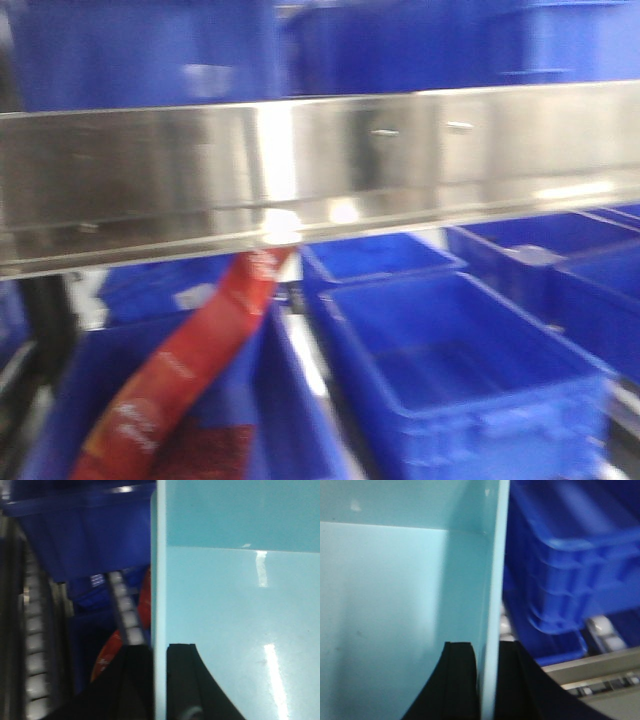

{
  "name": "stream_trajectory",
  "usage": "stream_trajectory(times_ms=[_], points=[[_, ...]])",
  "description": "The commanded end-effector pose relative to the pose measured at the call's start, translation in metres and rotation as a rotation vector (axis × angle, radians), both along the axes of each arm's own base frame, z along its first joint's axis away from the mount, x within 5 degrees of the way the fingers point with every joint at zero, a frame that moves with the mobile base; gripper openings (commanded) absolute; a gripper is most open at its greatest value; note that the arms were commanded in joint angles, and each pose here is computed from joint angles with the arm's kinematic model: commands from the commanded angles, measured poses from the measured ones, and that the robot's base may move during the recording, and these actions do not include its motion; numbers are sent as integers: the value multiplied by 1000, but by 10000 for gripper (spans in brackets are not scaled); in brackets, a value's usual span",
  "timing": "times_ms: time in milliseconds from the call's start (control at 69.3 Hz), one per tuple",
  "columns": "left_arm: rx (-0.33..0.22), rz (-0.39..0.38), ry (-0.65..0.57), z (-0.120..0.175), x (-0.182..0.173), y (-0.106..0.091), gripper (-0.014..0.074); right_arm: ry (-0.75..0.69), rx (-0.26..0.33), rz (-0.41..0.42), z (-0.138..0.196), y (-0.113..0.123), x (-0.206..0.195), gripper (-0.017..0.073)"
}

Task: Move two blue bins to right shelf middle
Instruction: 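Approach the other shelf of blue bins with the held bin, then raise the held teal bin above the shelf's steel lip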

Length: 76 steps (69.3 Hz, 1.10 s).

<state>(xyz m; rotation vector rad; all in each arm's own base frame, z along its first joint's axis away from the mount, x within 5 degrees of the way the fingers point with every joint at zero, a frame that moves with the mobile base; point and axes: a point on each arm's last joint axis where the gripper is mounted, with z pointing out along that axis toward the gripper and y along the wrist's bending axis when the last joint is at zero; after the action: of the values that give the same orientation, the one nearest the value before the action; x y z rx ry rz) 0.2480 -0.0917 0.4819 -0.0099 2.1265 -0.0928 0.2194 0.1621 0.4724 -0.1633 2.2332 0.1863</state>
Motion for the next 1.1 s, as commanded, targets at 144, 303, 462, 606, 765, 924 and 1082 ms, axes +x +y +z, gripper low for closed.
stream_trajectory(times_ms=[144, 303, 462, 606, 765, 924, 1082], points=[[-97, -73, -109, 15, -2, -9, -111, -120, 138, 104, 18, 12, -3, -162], [-97, -73, -109, 15, -2, -9, -111, -120, 138, 104, 18, 12, -3, -162], [-97, -73, -109, 15, -2, -9, -111, -120, 138, 104, 18, 12, -3, -162], [-97, -73, -109, 15, -2, -9, -111, -120, 138, 104, 18, 12, -3, -162], [-97, -73, -109, 15, -2, -9, -111, -120, 138, 104, 18, 12, -3, -162], [-97, -73, -109, 15, -2, -9, -111, -120, 138, 104, 18, 12, -3, -162], [-91, -70, -112, 15, -2, -8, -111, -122, 139, 105, 18, 12, -3, -162]])
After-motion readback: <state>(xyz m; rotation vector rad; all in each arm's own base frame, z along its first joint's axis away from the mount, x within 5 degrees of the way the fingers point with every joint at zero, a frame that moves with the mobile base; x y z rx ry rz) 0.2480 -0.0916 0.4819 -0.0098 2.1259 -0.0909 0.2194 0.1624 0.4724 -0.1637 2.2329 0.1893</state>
